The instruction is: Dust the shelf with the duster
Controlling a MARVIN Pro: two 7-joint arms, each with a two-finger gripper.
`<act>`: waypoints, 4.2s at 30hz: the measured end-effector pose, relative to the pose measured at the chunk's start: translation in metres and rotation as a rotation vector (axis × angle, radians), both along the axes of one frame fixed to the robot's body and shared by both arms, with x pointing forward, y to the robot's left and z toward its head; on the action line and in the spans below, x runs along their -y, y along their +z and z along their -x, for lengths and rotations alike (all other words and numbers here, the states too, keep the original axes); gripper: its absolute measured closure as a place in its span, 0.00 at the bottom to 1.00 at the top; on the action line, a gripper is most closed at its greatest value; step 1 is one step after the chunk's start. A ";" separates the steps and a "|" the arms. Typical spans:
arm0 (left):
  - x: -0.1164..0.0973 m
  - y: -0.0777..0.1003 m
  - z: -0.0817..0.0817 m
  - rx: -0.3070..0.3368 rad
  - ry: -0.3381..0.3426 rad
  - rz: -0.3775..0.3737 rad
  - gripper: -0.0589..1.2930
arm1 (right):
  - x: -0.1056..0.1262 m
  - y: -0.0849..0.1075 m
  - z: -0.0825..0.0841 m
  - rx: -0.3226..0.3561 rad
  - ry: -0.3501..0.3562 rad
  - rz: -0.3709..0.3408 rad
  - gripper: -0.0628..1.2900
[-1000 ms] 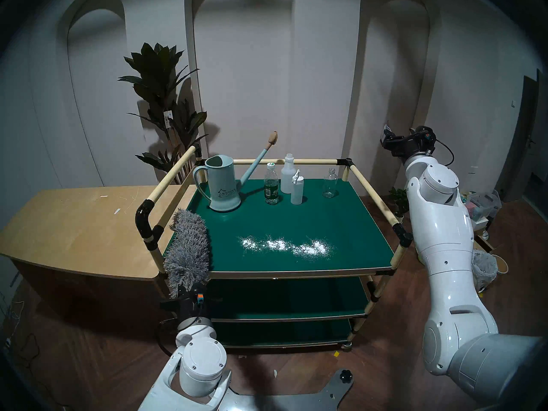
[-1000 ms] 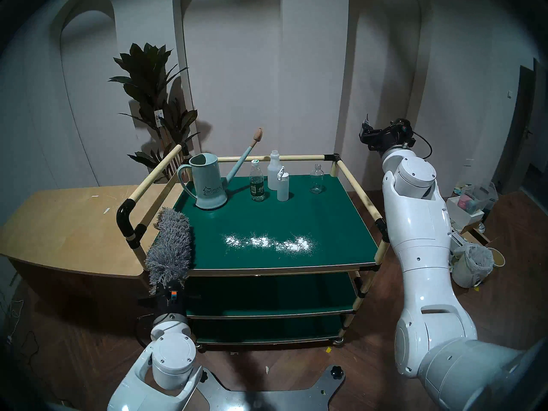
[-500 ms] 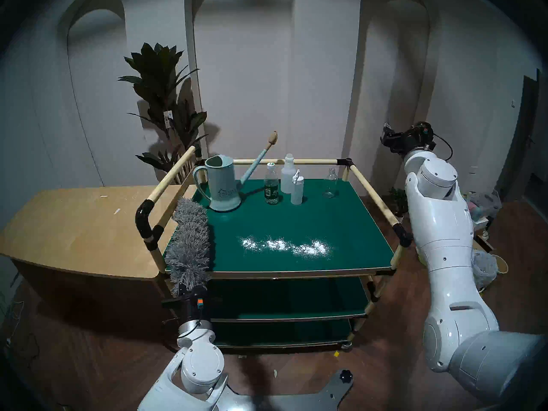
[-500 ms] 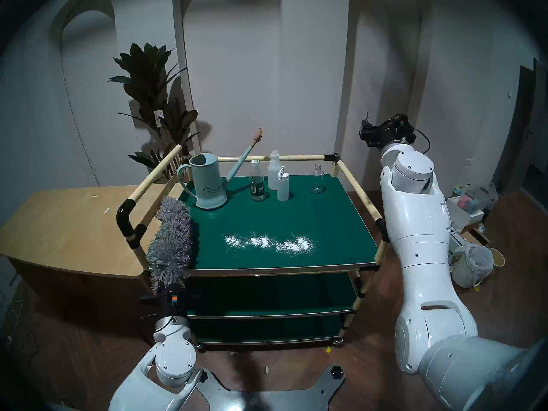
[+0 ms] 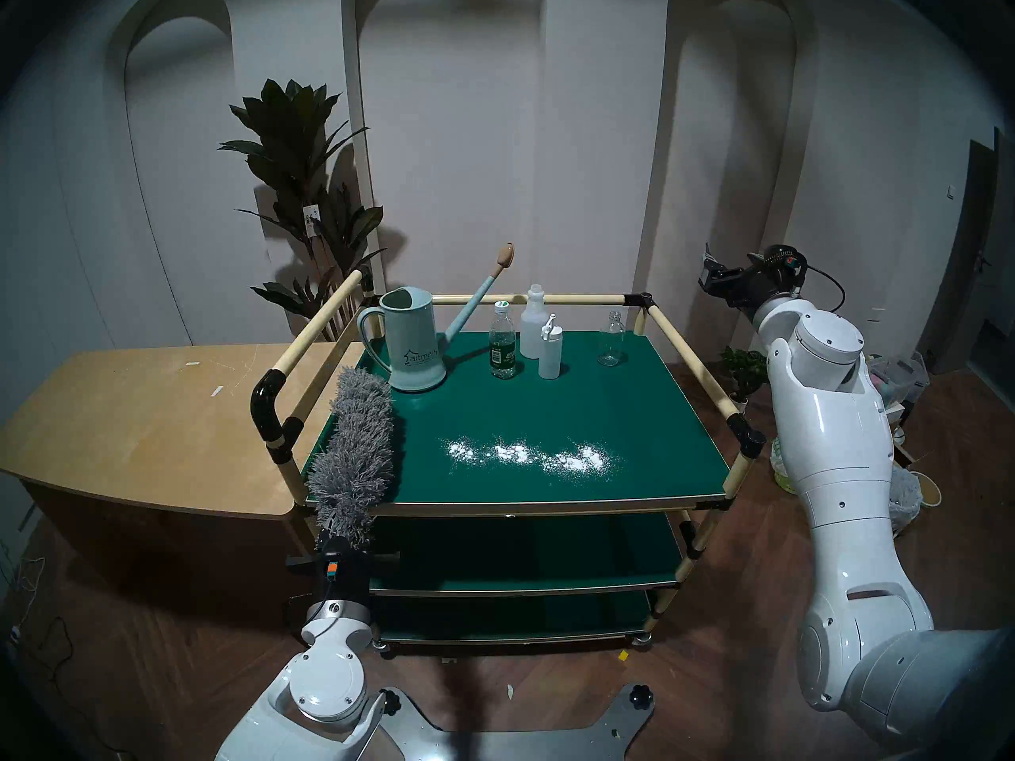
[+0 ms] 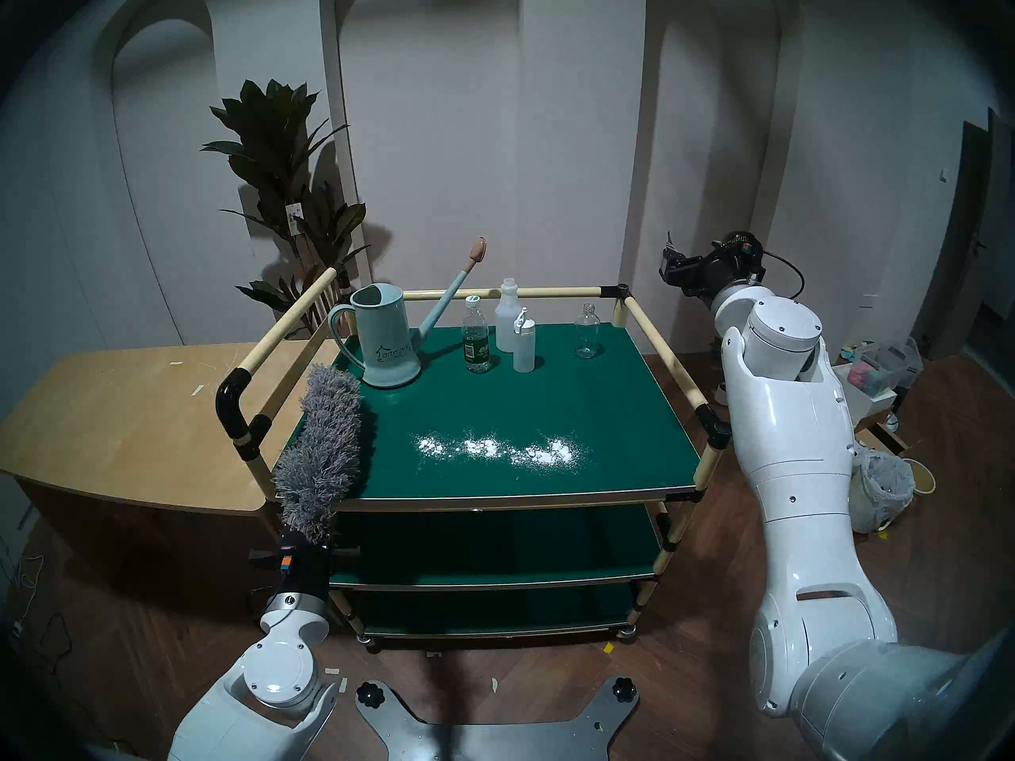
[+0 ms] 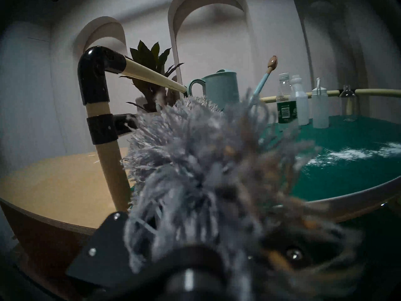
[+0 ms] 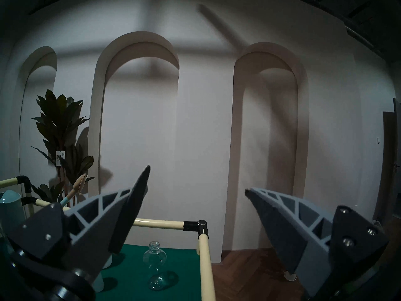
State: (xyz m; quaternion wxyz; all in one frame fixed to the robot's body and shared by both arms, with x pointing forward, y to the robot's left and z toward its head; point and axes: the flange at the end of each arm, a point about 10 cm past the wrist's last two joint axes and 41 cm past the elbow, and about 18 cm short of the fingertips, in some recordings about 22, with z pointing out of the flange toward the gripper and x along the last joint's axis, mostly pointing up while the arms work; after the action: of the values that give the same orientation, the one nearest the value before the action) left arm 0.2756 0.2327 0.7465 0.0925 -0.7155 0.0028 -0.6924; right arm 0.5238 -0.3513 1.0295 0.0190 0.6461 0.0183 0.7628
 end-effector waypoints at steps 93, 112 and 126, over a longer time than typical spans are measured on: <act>0.041 0.044 -0.058 -0.682 -0.243 0.454 0.75 | 0.049 0.021 0.038 0.107 -0.100 -0.048 0.03; 0.068 0.038 -0.076 -0.743 -0.253 0.467 0.75 | 0.056 0.020 0.039 0.105 -0.102 -0.050 0.03; 0.090 0.050 -0.080 -0.754 -0.321 0.478 0.76 | 0.058 0.020 0.039 0.102 -0.105 -0.048 0.03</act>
State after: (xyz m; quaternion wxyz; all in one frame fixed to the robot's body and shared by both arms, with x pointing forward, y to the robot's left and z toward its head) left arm 0.3558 0.1429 0.7963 -0.1905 -0.9088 -0.0130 -0.3710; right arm 0.4851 -0.4094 1.0490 0.0447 0.6069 -0.0349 0.7927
